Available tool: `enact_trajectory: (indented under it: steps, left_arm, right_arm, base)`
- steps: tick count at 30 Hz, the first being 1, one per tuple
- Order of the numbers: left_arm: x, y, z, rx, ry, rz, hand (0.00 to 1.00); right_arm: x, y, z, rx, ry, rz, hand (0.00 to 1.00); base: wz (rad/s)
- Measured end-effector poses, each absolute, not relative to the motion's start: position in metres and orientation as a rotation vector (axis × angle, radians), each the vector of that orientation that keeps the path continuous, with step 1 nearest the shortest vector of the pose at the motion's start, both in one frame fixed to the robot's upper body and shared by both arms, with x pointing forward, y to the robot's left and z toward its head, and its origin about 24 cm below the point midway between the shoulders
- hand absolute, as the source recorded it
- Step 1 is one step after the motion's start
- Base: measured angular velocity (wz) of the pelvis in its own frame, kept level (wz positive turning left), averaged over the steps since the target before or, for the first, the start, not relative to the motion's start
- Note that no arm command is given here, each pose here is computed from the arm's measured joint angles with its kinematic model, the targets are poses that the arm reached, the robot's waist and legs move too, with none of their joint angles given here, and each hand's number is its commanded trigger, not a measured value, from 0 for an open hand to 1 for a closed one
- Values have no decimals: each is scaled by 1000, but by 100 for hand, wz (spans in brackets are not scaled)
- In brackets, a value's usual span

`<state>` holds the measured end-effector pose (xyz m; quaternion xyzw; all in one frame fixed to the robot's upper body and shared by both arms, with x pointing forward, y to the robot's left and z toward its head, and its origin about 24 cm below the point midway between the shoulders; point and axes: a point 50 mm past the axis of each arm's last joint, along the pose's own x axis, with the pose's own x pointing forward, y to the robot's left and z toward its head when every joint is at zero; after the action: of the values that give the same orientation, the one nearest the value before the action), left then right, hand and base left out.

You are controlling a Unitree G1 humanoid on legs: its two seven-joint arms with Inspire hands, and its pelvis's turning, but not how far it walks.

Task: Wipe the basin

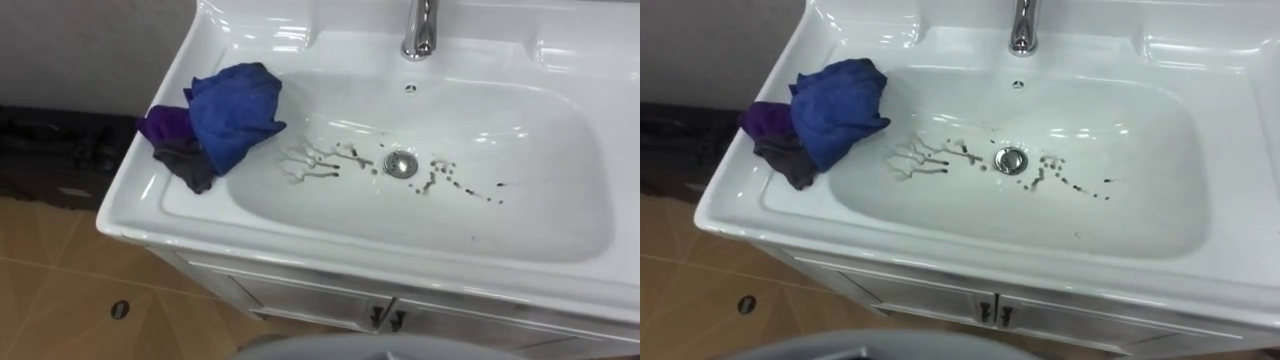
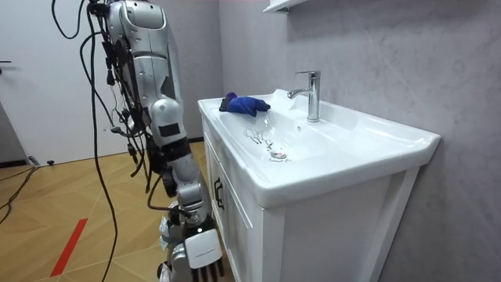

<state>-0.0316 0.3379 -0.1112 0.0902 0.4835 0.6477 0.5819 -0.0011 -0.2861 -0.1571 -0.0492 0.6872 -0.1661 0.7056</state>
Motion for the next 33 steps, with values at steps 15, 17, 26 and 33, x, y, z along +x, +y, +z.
enact_trajectory:
  steps: [15, 17, 26, 33]
  left_arm:
    - [49, 394, -29, 225, 460, 1709, 0]
    - [61, 395, -18, 218, 372, 1701, 0]
    - [111, 392, 29, 317, 60, 1611, 0]
    - [125, 395, 72, 431, -166, 1590, 0]
  right_arm:
    - [6, -294, -154, -95, 1439, -423, 0]
    - [3, -294, -153, -100, 1435, -426, 0]
    - [-1, -294, -153, -90, 1423, -423, 0]
    - [-12, -291, -155, -72, 1459, -424, 0]
  base:
    - [1]
    - [-8]
    - [-7]
    - [-10]
